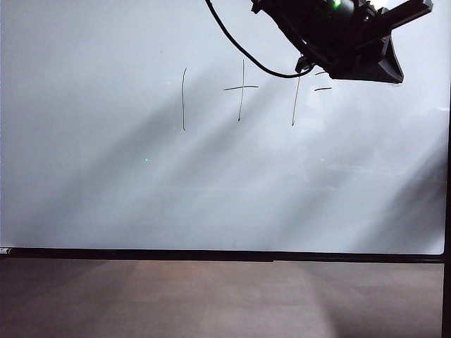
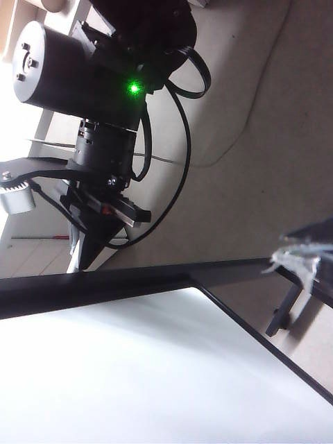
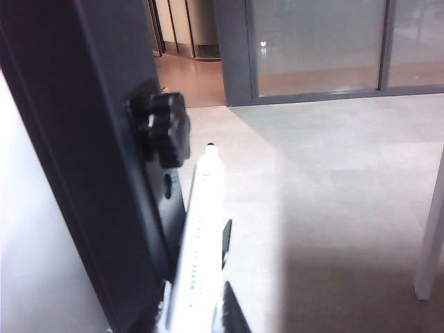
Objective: Reach to the right to find the marker pen, pick it up, and write the answer to the math problem on the whiteboard.
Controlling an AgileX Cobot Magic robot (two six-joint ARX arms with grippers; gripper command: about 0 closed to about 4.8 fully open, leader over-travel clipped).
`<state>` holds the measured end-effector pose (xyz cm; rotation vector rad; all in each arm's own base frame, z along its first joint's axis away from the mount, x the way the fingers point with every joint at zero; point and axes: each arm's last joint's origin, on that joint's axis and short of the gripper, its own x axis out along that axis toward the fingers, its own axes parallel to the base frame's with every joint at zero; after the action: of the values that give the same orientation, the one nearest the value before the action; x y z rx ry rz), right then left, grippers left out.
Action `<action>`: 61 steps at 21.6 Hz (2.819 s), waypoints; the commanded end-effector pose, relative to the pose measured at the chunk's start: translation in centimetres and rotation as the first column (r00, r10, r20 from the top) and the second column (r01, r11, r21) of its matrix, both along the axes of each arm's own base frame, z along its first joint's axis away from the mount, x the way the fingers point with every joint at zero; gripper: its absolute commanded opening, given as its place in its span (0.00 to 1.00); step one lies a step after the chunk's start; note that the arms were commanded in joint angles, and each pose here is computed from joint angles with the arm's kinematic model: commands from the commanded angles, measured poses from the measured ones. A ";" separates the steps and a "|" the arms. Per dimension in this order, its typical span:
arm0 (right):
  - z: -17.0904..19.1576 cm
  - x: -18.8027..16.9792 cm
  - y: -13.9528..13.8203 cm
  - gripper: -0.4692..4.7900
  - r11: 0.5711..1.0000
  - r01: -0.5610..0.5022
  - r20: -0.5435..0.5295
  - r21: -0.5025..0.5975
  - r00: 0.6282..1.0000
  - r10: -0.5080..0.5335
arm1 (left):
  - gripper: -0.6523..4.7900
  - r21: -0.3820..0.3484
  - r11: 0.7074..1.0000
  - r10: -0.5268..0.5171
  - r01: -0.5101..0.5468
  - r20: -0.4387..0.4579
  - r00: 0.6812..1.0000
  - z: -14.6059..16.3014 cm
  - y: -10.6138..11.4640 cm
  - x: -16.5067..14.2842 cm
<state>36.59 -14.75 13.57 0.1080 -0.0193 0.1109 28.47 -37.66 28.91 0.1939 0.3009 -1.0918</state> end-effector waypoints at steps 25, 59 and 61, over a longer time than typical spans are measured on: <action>17.2 -14.6 14.4 0.08 0.961 -0.259 0.146 0.102 0.959 0.243 | 0.11 -0.013 1.000 -0.003 0.003 0.010 1.000 0.4 0.0 -0.1; 16.0 -6.7 14.7 0.08 0.955 -0.292 0.046 0.041 0.956 0.290 | 0.11 -0.013 1.000 -0.003 0.004 0.009 1.000 0.4 0.0 -0.1; 16.2 -7.0 14.1 0.08 0.962 -0.270 0.042 0.042 0.962 0.268 | 0.11 -0.013 1.000 -0.003 0.004 0.009 1.000 0.4 0.0 -0.1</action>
<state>29.79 -0.28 29.28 0.1580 -0.0241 0.4233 28.48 -37.64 28.89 0.1947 0.3031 -1.0913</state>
